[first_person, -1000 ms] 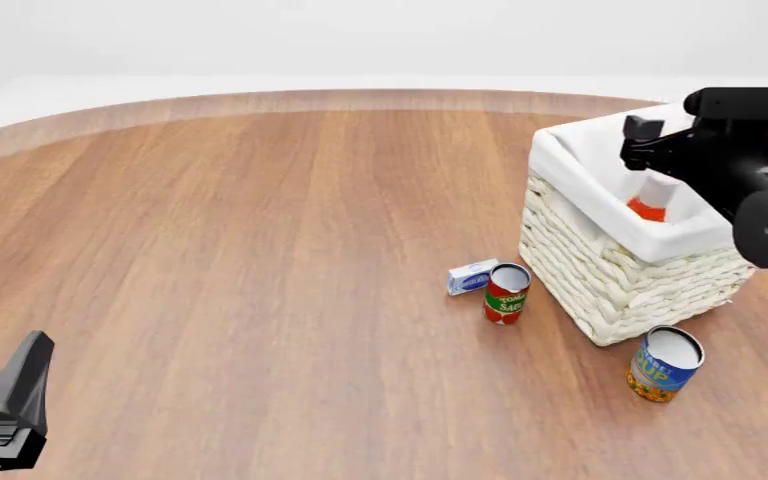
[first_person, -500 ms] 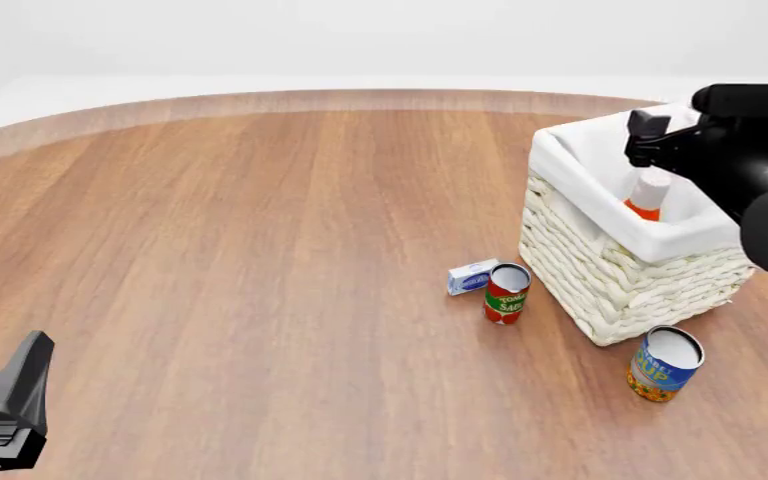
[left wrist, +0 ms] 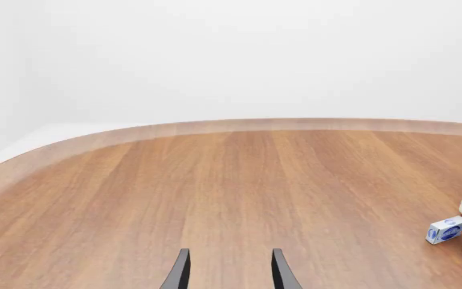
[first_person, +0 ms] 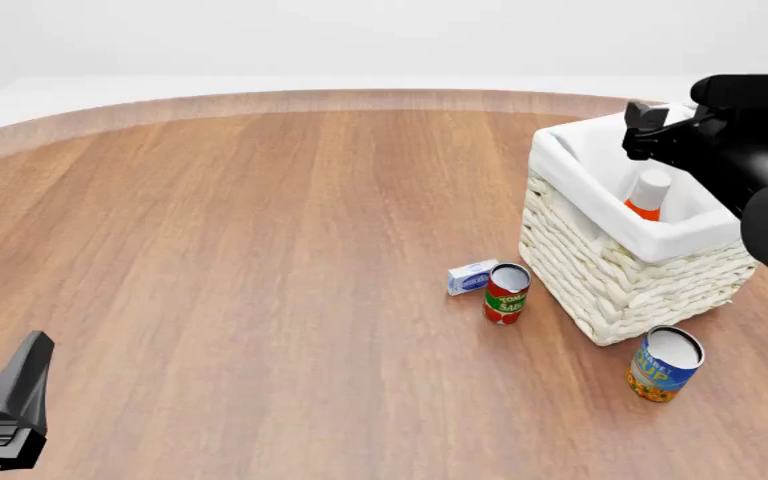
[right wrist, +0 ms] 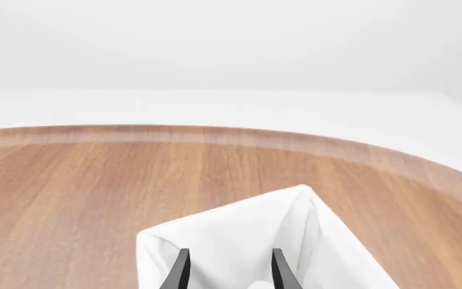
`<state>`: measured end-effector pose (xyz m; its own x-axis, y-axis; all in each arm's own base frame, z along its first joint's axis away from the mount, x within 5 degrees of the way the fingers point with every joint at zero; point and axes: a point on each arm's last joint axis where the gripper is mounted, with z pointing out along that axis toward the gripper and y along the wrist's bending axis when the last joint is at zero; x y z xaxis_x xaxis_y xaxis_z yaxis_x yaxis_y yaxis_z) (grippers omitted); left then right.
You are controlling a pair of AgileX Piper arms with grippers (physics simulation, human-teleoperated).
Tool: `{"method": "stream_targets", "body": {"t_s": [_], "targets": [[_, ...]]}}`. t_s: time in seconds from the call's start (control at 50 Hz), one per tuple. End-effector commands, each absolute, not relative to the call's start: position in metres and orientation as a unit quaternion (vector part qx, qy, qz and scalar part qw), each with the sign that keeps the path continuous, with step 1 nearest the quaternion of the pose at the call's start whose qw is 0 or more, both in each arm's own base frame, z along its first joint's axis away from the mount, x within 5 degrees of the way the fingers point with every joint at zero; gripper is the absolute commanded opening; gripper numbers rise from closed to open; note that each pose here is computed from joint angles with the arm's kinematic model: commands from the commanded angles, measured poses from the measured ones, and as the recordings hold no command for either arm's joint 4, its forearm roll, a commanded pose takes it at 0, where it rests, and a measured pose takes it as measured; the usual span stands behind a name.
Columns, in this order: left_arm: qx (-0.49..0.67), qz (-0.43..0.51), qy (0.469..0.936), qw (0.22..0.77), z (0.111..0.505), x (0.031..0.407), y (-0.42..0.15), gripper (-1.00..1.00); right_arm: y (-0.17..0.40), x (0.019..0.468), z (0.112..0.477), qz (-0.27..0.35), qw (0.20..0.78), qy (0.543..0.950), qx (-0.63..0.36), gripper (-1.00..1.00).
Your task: Pick up the ketchup, and put it in the basket.
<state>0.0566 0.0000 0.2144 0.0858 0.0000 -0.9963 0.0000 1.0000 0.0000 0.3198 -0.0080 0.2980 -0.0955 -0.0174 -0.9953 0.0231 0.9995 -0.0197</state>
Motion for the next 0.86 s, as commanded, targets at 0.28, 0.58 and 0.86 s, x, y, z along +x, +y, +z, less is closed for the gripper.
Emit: {"method": "stream_targets", "body": {"t_s": [0.28, 0.58, 0.86], "targets": [[0.0, 0.0, 0.676, 0.737, 0.214, 0.057, 0.0, 1.0, -0.004, 0.317, 0.303, -0.012, 0.678, 0.735, -0.003, 1.0], [0.0, 0.0, 0.676, 0.737, 0.214, 0.057, 0.0, 1.0, 0.012, 0.312, 0.31, 0.01, 0.687, 0.727, -0.016, 1.0], [0.0, 0.0, 0.676, 0.737, 0.214, 0.057, 0.0, 1.0, 0.013, 0.308, 0.312, 0.013, 0.691, 0.723, -0.018, 1.0]]}}
